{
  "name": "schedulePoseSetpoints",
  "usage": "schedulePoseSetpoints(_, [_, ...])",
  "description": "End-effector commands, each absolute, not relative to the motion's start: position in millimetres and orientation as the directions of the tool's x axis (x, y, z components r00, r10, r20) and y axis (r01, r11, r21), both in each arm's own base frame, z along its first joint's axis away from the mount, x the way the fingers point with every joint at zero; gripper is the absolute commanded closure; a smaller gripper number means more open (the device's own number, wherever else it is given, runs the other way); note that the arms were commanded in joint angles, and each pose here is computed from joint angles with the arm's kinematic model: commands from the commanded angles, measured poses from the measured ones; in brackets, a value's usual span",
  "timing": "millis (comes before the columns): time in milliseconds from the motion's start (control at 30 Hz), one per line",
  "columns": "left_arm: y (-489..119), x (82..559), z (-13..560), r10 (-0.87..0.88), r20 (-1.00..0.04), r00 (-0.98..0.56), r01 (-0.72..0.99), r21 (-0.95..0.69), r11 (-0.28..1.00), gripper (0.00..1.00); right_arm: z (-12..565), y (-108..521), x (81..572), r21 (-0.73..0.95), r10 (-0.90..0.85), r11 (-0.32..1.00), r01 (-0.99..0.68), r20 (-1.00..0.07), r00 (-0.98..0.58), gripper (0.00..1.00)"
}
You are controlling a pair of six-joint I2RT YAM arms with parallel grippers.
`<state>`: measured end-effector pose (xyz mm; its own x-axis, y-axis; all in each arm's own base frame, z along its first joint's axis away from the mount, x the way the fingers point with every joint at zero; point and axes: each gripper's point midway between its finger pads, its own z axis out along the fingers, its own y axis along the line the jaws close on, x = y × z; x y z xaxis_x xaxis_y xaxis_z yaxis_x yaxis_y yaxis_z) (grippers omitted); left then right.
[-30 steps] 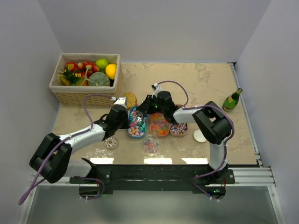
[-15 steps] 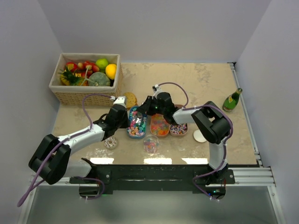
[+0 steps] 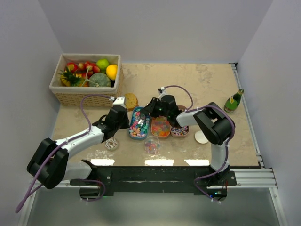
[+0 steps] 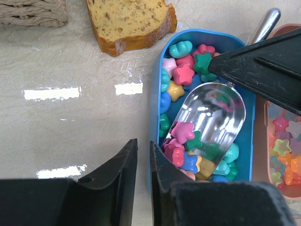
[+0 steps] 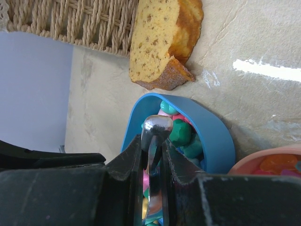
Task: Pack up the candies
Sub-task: Scoop the fake candies from the storage box.
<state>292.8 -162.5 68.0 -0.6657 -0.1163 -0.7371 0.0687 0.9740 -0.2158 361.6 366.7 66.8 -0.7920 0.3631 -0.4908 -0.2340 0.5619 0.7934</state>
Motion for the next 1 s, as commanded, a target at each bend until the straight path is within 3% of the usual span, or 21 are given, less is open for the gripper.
schedulePoseSetpoints(0, [-163,305,90,-0.153,-0.773,-0.616,0.052,-0.234,0.971,0.78,95,362,371,0.807,0.417,0.532,-0.257,-0.514,-0.750,1.00])
schedulePoseSetpoints(467, [-162,305,89,-0.151,-0.773,-0.617,0.052,-0.232,0.971,0.78,110,354,378,0.820,0.441,0.509,-0.263,-0.511,-0.738,1.00])
schedulePoseSetpoints(967, [-161,305,90,-0.150,-0.773,-0.617,0.048,-0.228,0.972,0.78,119,353,377,0.882,0.477,0.408,-0.236,-0.427,-0.769,1.00])
